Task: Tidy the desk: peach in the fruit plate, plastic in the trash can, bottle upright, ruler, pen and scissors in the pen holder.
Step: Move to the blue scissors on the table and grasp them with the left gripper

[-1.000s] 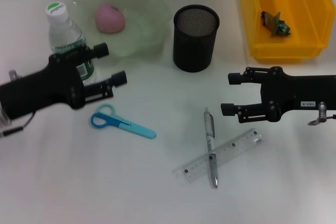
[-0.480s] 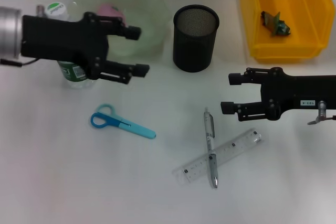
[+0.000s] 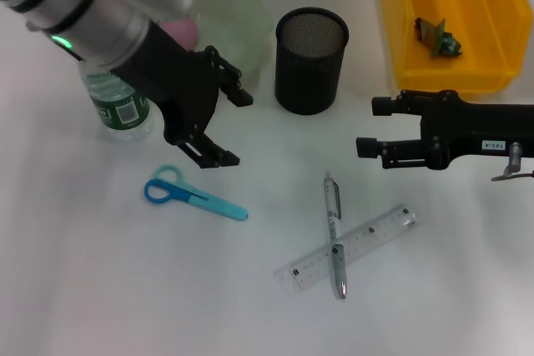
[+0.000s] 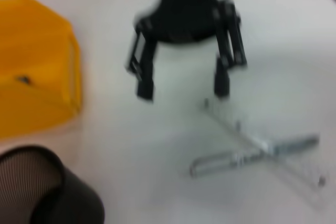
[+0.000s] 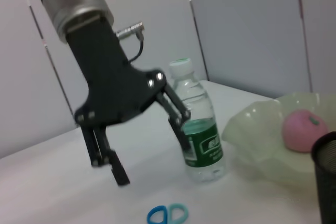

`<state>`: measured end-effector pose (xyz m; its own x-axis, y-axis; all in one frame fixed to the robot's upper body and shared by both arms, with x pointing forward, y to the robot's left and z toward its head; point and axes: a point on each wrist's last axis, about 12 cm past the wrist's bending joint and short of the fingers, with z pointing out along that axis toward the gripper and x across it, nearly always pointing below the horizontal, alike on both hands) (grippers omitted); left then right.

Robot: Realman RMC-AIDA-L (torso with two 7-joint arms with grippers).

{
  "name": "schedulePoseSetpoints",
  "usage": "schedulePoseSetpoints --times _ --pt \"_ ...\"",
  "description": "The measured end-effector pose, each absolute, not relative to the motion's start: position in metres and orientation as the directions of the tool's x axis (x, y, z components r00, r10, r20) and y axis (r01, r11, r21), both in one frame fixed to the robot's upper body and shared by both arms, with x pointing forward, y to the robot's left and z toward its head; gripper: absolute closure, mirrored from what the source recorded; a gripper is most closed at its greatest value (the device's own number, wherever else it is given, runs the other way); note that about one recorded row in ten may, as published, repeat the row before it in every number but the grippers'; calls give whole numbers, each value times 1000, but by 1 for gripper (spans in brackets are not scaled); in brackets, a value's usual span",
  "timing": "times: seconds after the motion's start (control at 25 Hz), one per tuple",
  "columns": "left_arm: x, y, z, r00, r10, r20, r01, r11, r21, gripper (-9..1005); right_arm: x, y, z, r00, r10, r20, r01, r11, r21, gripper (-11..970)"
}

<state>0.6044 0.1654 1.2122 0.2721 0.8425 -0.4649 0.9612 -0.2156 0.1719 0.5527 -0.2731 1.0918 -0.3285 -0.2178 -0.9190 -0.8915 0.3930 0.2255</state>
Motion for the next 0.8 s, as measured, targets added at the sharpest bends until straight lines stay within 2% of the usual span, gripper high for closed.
schedulePoseSetpoints --times 0.12,0.16,0.2,0.36,0.56,0.8 --pt "605 154 1206 306 879 -365 950 -257 179 204 553 -273 1092 -331 -207 -921 -888 400 229 125" --pt "605 147 1200 320 900 -295 944 -279 173 204 552 -273 1091 -333 -205 -920 -886 401 232 125" --pt "605 147 1200 320 900 -295 944 -279 173 205 552 -273 1091 -333 -205 -920 -886 401 232 125" --pt "604 142 1185 301 933 -197 952 -282 118 207 552 -273 1090 -335 -202 -920 -885 402 235 125" --pt "605 138 1170 288 949 -130 956 -278 92 210 553 -272 1091 -333 -203 -921 -887 399 233 125" --pt "605 136 1158 295 951 -94 954 -288 82 213 553 -271 1092 -330 -205 -922 -890 392 231 126"
